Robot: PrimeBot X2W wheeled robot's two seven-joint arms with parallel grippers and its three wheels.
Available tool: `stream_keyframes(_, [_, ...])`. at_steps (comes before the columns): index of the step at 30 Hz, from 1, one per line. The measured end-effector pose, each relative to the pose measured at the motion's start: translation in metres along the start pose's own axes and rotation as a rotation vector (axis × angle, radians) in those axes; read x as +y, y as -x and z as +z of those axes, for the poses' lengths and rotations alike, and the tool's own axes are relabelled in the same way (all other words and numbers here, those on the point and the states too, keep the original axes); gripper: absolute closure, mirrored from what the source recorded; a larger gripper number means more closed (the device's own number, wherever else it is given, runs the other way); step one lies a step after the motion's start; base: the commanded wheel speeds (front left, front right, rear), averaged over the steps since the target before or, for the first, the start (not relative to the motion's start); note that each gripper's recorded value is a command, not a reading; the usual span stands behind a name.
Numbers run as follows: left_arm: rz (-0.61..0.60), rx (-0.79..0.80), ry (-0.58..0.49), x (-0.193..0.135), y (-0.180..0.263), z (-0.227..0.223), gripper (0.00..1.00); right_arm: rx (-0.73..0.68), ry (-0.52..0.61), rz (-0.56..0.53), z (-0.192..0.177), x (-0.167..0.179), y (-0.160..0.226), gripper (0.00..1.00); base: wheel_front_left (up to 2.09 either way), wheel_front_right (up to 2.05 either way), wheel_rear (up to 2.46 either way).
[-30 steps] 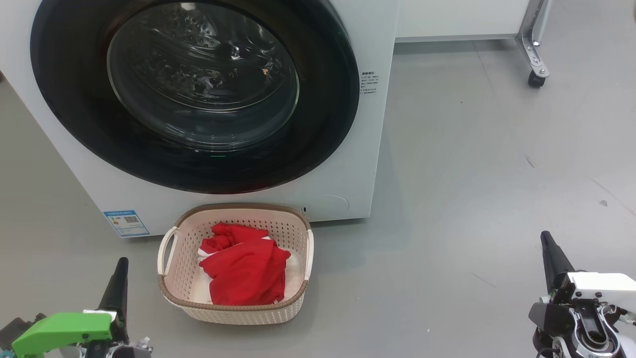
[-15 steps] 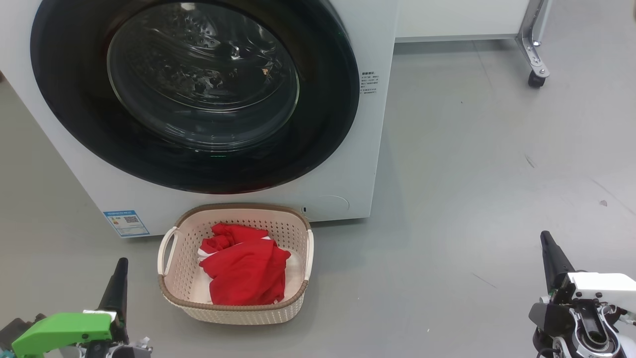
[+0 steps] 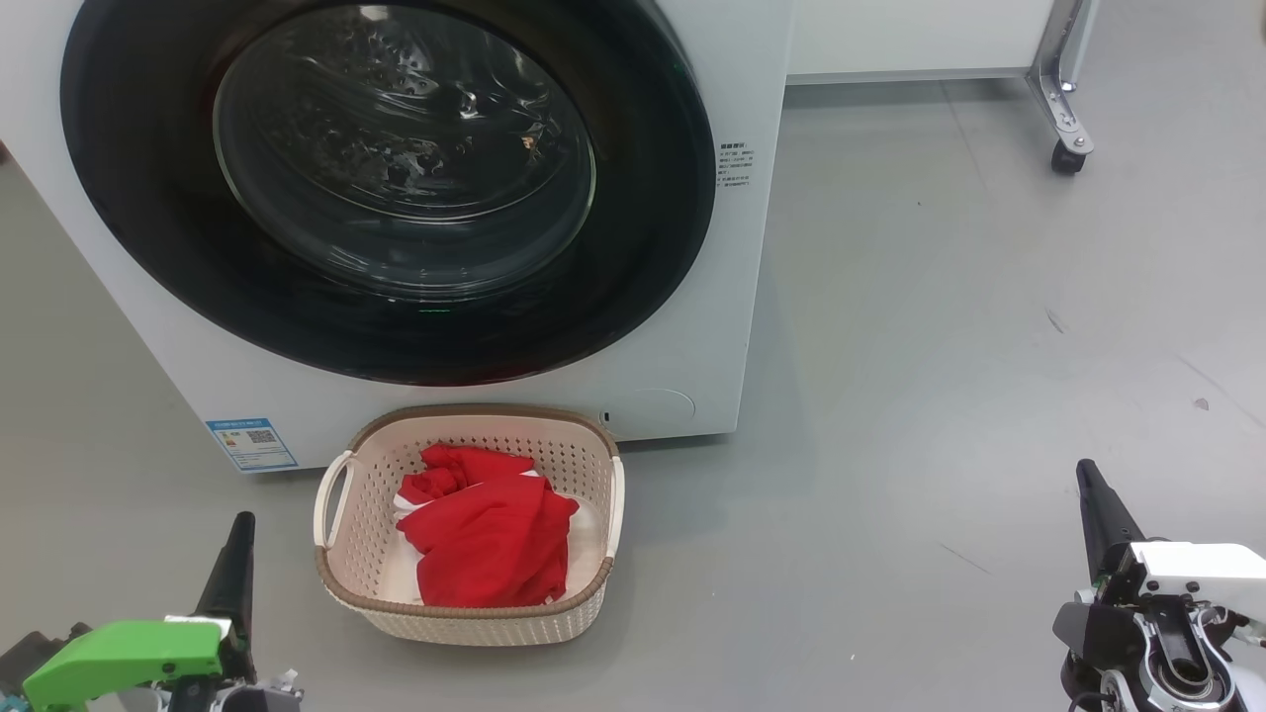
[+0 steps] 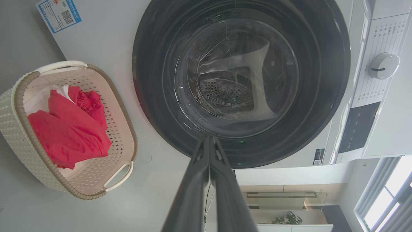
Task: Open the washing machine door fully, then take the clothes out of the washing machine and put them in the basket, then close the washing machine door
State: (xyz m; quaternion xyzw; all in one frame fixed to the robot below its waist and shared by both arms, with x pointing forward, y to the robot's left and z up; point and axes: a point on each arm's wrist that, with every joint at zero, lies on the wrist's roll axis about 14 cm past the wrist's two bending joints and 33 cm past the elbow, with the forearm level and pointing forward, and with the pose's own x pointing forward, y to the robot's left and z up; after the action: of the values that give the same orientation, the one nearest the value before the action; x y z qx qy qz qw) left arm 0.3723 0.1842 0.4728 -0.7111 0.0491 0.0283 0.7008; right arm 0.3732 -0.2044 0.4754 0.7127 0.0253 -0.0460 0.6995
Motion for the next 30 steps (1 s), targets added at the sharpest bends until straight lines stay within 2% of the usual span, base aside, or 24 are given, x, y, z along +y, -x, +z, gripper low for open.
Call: stream_keyframes(30, [-0.004,-0.002,0.001,-0.0015,-0.0010,0.0006,1.00,-0.001,-0.001,0.001,0.0007,0.0002,0.0000,1.00,0.00,0.00,0.00])
